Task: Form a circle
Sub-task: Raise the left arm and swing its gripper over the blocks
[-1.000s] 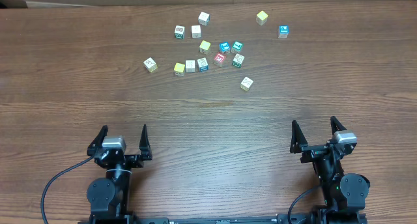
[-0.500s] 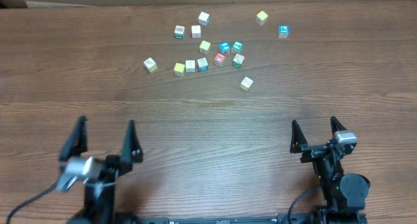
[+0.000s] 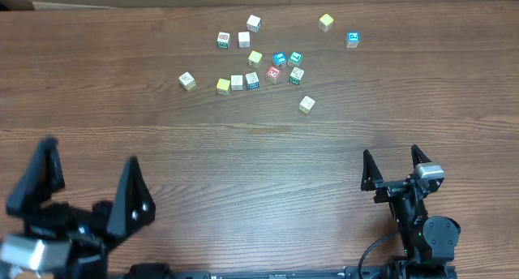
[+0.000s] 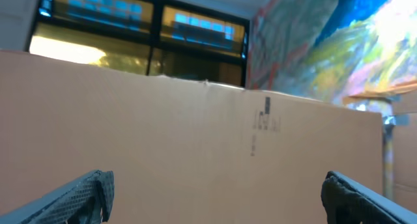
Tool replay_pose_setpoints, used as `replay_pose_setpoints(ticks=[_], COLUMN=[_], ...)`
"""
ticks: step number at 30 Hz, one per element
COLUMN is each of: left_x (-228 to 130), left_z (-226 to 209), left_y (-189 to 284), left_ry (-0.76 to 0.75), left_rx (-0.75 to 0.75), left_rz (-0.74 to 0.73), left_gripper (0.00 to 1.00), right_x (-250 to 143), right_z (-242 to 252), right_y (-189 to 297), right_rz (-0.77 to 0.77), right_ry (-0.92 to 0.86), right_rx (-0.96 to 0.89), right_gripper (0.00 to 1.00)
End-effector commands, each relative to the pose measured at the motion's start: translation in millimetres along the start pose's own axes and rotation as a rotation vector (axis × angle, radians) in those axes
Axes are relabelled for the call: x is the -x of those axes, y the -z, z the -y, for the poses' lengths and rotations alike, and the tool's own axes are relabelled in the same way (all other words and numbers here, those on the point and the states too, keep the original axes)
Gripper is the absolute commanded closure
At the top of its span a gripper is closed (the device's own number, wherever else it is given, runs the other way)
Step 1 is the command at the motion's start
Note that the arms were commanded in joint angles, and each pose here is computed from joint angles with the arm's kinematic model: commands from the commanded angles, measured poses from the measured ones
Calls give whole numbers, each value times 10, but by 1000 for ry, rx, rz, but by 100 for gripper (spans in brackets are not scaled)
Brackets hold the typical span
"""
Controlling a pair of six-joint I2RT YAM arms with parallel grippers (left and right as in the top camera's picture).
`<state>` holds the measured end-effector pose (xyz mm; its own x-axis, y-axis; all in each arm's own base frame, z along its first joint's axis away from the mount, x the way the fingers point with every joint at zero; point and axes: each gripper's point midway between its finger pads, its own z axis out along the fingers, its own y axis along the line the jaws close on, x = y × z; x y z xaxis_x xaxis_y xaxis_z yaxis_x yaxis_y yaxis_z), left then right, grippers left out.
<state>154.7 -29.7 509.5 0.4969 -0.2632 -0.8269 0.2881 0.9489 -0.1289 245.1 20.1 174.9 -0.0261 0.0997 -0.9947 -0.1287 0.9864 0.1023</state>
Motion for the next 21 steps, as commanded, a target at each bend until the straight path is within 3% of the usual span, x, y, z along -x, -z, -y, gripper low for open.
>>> replay_pose_setpoints(ticks=[1,8,16,21], left_x=[30,-152,-834,-1292], left_z=[62,-33,-260,-390], left_y=[-337,-904,-1090,-1060], left_ry=[26,99,202,244], left_rx=[-45,-6,103,153], left_rz=[-91,-373,-749,-901], left_gripper=[0,0,1,0], right_x=[-19,-19,-19,-19], right_z=[-14,-14,-13,-13], right_y=[-1,-1,-1,-1], right_rz=[2,2,2,2], right_ry=[-6,-6,-6,-6], right_rx=[7,7,7,7], right_gripper=[0,0,0,0])
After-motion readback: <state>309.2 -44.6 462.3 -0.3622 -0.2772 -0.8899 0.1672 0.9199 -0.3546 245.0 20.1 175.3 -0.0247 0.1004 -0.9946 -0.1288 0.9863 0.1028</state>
